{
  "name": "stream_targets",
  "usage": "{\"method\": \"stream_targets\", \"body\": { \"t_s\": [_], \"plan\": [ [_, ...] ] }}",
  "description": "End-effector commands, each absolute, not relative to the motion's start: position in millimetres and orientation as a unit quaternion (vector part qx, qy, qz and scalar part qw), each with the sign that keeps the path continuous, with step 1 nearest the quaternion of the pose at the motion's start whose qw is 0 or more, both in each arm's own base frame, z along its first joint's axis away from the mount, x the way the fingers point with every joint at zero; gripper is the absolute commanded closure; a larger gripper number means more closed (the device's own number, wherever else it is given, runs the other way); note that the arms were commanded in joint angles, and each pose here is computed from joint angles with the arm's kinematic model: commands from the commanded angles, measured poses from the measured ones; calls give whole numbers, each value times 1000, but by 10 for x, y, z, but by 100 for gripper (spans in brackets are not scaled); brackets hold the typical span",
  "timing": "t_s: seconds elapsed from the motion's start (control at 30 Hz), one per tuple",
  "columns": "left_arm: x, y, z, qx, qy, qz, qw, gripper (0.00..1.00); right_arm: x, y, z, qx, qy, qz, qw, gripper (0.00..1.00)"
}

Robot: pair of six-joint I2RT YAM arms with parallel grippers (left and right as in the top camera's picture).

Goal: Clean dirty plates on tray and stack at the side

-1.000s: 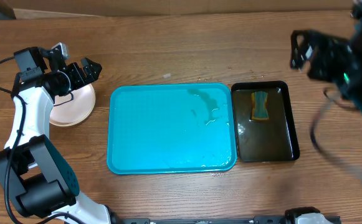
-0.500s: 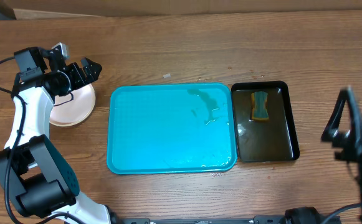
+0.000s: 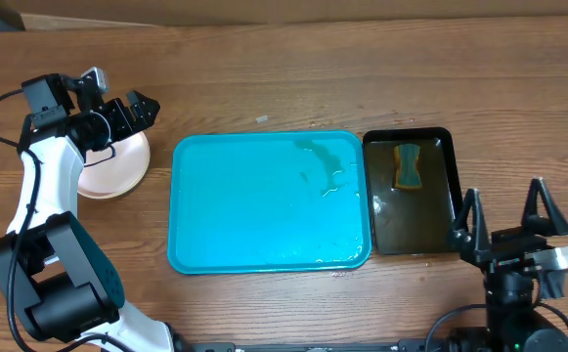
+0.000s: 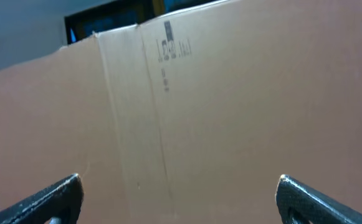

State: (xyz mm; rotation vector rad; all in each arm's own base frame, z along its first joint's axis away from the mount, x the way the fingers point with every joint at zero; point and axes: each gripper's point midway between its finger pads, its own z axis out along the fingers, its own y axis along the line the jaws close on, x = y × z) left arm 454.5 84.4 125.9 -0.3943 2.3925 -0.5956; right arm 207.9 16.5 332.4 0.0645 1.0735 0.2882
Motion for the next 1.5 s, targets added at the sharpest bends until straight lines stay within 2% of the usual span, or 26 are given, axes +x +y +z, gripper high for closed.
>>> {"method": "stream_targets", "body": {
  "t_s": [0.0, 0.3, 0.6, 0.83, 1.47],
  "plan": [
    [4600, 851, 1342, -135, 908, -220, 330, 0, 2118, 178, 3096, 27, 516, 138, 845, 0],
    [4600, 851, 1342, -135, 908, -220, 330, 0, 2352, 302, 2409, 11, 606, 153, 780, 0],
    [4600, 851, 1341, -135, 908, -220, 330, 0, 2440, 306, 1735, -8, 710, 113, 695, 0],
    [4600, 851, 1342, -135, 908, -220, 330, 0, 2441, 304, 1723, -66, 709, 55, 700, 0],
    [4600, 851, 1341, -135, 908, -220, 330, 0, 2441, 304, 1724, -66, 709, 55, 701, 0]
  ]
}}
